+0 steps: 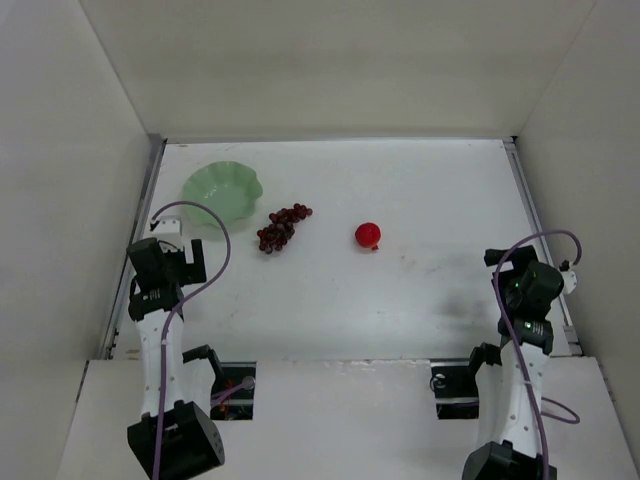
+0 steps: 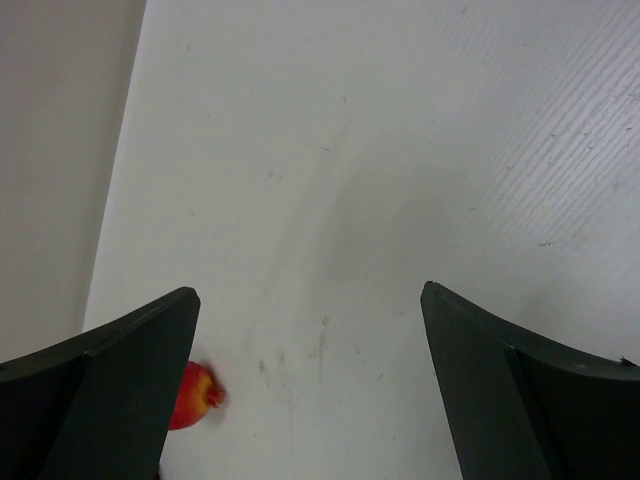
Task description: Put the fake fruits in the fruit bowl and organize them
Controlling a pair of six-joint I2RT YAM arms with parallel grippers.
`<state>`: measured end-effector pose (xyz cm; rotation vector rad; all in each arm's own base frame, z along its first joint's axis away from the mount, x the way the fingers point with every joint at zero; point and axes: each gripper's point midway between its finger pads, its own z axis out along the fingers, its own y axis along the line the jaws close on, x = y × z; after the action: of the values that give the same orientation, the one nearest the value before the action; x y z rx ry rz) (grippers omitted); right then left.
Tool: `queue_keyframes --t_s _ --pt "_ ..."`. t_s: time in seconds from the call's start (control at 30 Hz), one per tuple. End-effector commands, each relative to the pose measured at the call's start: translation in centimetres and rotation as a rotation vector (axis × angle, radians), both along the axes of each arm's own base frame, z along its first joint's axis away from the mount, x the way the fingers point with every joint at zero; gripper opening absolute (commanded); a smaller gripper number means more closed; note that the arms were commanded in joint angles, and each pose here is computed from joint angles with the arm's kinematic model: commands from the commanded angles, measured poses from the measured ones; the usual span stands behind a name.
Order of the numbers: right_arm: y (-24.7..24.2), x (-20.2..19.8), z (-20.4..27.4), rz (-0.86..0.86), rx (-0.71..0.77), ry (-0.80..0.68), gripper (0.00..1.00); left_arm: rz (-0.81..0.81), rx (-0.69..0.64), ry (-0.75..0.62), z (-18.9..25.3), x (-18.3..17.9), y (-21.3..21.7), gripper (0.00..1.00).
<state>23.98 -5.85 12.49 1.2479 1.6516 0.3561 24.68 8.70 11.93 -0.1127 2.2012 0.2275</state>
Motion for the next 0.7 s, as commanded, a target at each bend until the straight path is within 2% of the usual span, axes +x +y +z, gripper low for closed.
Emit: queue_keyframes --t_s 0.0,0.07,0.17,0.23,0.33,0.4,0.5,0.6,0.67 --pt "-0.1 0.9 1.4 0.005 -0.015 -0.06 1.0 -0.009 0.027 -0.046 0.9 0.5 0.2 1.0" --pt "-0.2 1.1 1.5 0.004 -0.013 -0.064 1.0 -0.02 0.087 -0.055 1.4 1.1 0.8 1.0" --pt "-0.1 1.2 1.7 0.008 -0.013 -0.074 1.0 0.046 0.143 -0.084 4.4 2.3 2.6 0.98" --pt "-0.1 1.3 1.8 0.009 -0.018 -0.077 1.0 -0.033 0.153 -0.129 7.3 4.2 1.4 1.0" --pt "-0.2 1.6 1.8 0.011 -0.026 -0.087 1.0 -0.353 0.21 -0.138 10.3 7.8 -5.0 1.0" --pt "-0.1 1.9 1.8 0.014 -0.026 -0.1 1.0 -0.552 0.256 -0.041 9.8 9.3 -10.2 1.0" --pt "0.3 2.3 1.9 0.028 -0.023 -0.121 1.0 -0.786 0.271 0.148 6.2 9.6 -16.3 1.0" --pt "0.9 2.4 2.2 0.046 -0.033 -0.136 1.0 -0.885 0.232 0.214 4.1 10.4 -19.6 1.0" --pt "1.3 2.4 2.4 0.054 -0.047 -0.146 1.0 -0.893 0.203 0.215 3.4 11.9 -21.0 1.0"
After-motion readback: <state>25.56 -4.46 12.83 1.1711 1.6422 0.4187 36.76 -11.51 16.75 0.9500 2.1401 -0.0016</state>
